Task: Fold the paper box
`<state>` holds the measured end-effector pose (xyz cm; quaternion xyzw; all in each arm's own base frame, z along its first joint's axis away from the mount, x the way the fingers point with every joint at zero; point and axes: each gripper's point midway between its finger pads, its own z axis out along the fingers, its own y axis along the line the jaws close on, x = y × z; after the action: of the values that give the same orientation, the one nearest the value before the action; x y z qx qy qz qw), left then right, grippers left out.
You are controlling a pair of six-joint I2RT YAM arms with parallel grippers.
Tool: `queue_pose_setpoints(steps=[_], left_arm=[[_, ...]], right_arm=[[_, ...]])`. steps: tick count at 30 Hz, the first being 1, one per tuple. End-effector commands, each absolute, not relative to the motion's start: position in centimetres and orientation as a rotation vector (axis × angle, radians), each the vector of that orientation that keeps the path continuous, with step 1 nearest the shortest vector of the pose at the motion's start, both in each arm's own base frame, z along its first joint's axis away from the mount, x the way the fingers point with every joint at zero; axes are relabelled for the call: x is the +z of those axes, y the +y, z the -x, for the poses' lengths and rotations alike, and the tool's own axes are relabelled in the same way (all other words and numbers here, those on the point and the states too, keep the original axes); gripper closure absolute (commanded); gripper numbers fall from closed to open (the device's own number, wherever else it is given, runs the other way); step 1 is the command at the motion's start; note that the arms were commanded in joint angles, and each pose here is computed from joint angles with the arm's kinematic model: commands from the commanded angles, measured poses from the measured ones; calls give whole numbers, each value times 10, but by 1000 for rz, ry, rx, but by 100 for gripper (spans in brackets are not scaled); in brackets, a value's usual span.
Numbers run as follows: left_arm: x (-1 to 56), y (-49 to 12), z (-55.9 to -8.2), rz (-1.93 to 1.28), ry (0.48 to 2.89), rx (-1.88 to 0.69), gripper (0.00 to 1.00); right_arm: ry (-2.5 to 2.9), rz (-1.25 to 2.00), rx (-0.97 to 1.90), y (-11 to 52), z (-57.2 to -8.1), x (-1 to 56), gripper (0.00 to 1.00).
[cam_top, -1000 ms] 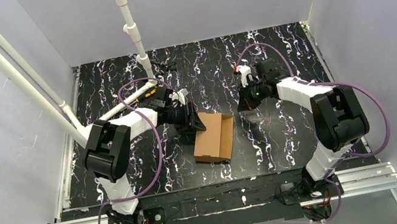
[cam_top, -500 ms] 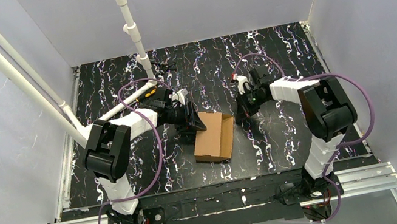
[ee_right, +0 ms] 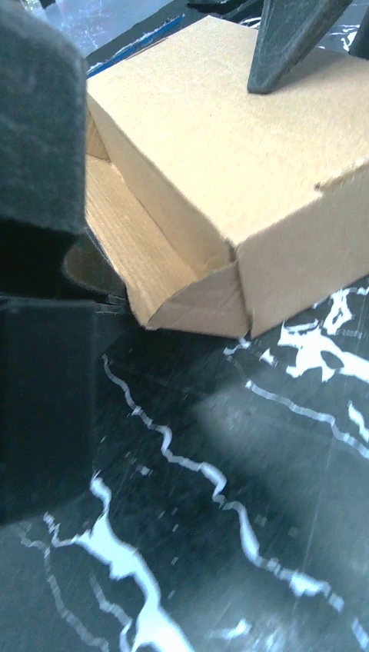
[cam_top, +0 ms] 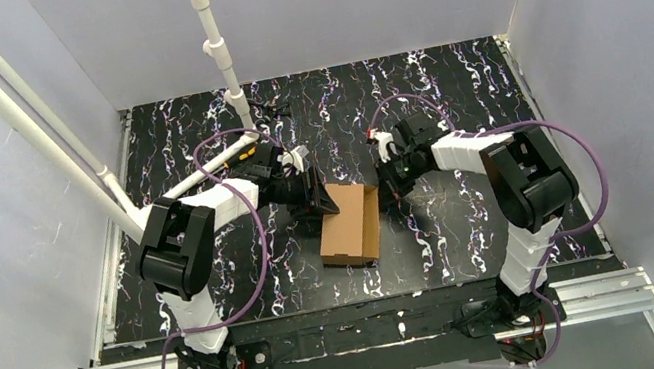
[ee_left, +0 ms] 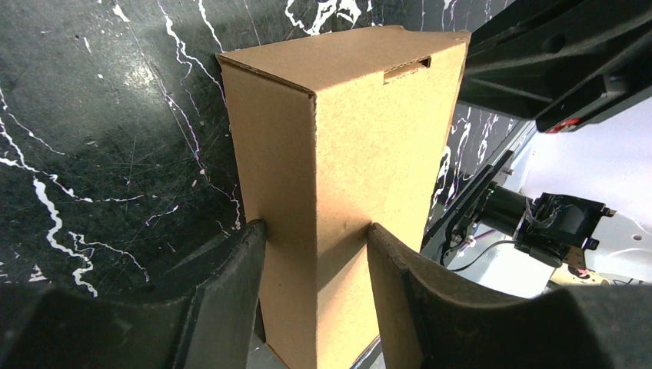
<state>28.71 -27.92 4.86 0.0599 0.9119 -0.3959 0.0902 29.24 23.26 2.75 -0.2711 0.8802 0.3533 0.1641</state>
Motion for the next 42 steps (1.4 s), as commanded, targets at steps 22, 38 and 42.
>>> queue_pose_setpoints(steps=[22,38,42], left_arm=[[41,-299,-294,-55,2703,-1163,50],[82,-242,-322,129,2554,-845,27],[91,-236,-309,125,2517,-865,26]], right_arm=[[2315,1087,782,294,-307,51,99],[2361,1069,586,225,-331,48,96],[2342,1122,655,219,-322,56,96]])
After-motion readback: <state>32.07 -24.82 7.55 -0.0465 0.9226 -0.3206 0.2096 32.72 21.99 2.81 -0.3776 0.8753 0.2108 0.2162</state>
